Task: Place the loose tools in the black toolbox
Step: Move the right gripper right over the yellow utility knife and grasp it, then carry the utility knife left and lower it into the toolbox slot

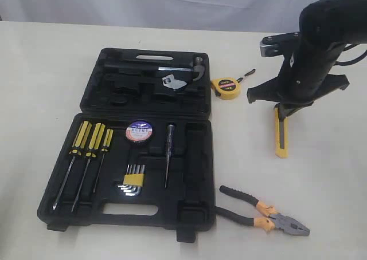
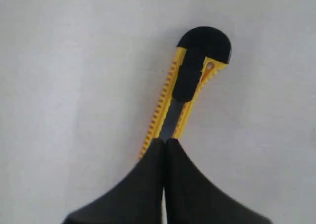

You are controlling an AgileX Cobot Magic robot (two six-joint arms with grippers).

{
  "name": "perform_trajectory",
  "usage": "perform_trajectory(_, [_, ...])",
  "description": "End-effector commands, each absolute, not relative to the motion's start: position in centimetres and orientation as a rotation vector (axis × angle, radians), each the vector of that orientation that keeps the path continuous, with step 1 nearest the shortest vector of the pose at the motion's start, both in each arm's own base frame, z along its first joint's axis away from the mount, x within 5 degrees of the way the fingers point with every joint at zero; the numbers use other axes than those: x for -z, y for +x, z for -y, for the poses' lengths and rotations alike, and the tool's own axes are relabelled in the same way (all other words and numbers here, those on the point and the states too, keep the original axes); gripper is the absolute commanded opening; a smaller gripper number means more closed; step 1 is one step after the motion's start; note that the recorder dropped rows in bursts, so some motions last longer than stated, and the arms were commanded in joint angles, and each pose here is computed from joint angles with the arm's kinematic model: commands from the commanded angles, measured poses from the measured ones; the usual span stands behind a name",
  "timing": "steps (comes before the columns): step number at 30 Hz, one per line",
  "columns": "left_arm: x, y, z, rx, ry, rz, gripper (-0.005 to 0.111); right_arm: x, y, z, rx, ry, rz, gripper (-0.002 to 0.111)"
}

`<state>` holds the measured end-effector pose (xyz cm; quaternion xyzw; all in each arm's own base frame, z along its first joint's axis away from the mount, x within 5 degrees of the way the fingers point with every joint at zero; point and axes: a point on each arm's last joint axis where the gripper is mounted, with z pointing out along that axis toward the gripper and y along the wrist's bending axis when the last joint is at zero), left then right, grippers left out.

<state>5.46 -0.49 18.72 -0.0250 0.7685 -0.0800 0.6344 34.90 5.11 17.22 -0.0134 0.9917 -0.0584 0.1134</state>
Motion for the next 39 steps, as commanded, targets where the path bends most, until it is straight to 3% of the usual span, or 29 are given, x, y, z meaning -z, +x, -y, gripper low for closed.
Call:
perform_trajectory(1, [-18.9, 5.5, 0.5, 0.185, -0.050, -1.757, 0.000, -16.5, 35.4, -4.9, 0.181, 0.000, -2.891, 0.017])
perform_trajectory(4, [-18.9, 5.5, 0.5, 0.183, -0.049, -1.757, 0.000, -16.3, 35.4, -4.8, 0.172, 0.093, -2.893, 0.058])
perform_trajectory(5, [-18.9, 5.5, 0.5, 0.183, -0.049, -1.757, 0.000, -16.2, 35.4, -4.8, 0.167, 0.105, -2.895, 0.063])
perform_trajectory(10, [-18.9, 5.5, 0.5, 0.183, -0.049, -1.757, 0.000, -16.3, 35.9, -3.2, 0.146, 0.174, -2.859, 0.049])
perform_trajectory(39, [-18.9, 5.5, 0.5, 0.183, -0.049, -1.757, 0.000, -11.8, 36.9, -2.4, 0.065, 0.208, -2.917, 0.049])
